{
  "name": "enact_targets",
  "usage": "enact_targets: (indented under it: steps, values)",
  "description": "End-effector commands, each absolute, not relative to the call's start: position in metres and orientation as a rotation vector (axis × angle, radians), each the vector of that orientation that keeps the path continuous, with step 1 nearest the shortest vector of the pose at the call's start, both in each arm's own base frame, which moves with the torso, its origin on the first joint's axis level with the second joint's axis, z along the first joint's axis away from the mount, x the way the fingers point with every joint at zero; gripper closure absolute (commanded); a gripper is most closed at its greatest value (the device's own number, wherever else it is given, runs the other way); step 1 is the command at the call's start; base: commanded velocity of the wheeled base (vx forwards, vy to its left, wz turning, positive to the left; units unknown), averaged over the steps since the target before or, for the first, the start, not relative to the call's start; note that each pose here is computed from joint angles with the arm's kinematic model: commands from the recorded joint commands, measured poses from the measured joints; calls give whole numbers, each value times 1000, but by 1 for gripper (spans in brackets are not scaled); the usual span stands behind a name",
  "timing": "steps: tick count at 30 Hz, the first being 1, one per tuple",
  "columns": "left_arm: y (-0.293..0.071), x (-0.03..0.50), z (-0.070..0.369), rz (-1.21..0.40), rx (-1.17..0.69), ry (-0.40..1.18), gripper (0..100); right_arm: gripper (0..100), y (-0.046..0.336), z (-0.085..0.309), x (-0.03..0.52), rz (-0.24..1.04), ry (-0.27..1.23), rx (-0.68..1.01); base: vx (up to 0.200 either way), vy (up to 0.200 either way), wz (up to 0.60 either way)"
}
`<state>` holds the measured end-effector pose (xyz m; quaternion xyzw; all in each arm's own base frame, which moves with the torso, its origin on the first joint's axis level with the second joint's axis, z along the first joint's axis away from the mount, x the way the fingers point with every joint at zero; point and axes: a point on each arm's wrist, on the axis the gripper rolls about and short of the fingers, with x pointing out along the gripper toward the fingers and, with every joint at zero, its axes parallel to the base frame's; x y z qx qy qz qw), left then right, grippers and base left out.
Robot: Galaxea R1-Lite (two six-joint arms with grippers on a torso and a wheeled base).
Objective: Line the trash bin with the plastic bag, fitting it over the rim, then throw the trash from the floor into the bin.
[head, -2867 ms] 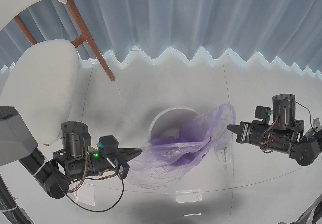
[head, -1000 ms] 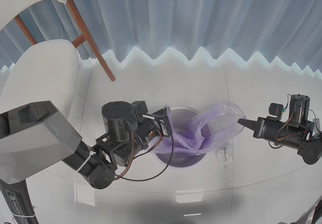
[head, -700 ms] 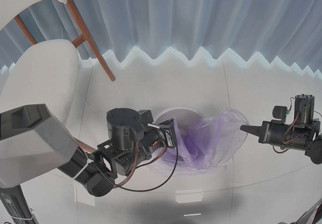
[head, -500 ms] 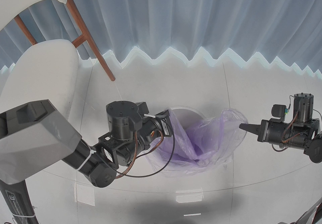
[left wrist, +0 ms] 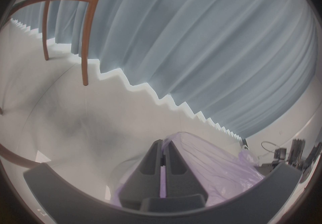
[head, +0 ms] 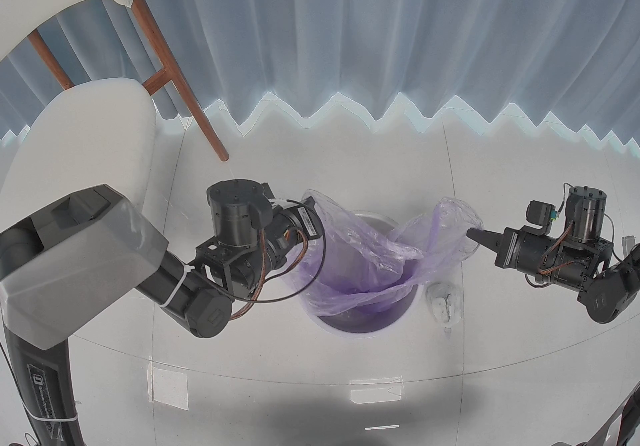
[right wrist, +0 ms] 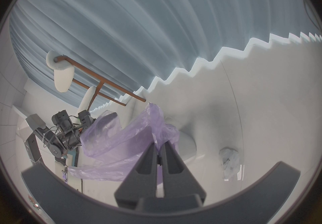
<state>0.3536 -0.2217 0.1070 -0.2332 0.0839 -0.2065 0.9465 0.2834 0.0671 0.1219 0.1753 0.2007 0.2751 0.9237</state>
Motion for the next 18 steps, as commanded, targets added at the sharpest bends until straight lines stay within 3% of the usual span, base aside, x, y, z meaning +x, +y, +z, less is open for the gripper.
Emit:
enact_targets:
  steps: [1,6,18]
  values:
    - [-211,371,115,-380,-522,152,100,100,62,103,301,524,439,371,0,0,0]
    - [-198,387,125,-338,-584,136,100,100,57,103,313,507,386,397,0,0,0]
    - [-185,418,102,-276,-591,136,100,100,48,94,337,462,307,431,0,0,0]
